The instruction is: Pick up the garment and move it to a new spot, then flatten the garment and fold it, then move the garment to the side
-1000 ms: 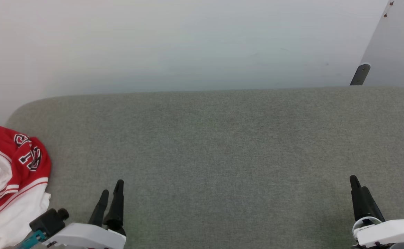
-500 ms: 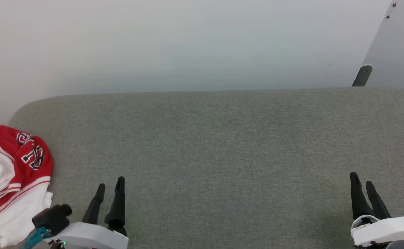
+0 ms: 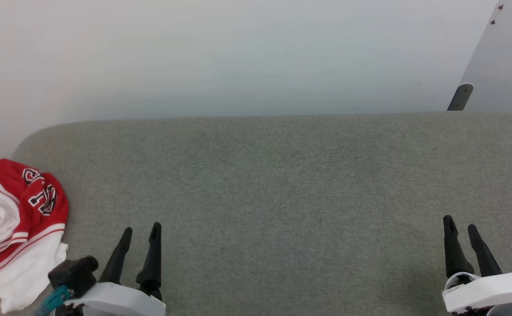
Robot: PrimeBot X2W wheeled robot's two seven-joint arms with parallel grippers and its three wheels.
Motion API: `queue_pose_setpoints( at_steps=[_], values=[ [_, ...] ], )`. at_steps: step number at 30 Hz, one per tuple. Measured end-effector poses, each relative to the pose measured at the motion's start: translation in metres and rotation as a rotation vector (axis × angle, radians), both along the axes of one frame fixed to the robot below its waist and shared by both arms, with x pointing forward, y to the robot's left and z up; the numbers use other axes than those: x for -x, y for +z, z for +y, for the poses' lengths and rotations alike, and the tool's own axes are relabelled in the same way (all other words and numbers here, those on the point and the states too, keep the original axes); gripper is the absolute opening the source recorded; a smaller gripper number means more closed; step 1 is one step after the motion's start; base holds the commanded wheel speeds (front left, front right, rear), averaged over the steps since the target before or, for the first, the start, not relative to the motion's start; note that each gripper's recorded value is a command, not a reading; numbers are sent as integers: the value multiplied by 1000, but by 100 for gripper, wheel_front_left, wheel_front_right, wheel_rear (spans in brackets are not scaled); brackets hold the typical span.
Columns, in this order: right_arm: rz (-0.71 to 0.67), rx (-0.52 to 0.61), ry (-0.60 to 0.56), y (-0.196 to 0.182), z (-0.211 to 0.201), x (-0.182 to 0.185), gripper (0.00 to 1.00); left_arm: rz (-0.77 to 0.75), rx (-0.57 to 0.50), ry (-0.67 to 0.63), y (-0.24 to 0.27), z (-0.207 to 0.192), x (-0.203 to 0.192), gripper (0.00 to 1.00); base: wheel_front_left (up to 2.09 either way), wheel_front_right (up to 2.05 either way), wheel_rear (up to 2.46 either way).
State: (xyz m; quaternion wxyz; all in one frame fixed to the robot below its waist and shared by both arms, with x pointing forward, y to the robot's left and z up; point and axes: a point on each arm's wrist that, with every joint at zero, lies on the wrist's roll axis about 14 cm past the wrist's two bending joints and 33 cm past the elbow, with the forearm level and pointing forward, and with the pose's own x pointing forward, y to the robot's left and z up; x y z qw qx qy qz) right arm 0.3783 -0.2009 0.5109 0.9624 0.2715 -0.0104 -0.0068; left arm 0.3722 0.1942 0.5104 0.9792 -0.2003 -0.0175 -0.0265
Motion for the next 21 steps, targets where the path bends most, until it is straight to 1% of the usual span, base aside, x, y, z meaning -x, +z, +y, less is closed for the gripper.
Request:
queue_pose_setpoints(
  at_steps=[21],
  values=[
    [-32, 165, 7, 8, 2, 2, 100, -64, -198, -41, 11, -9, 2, 100, 0, 0, 0]
  ],
)
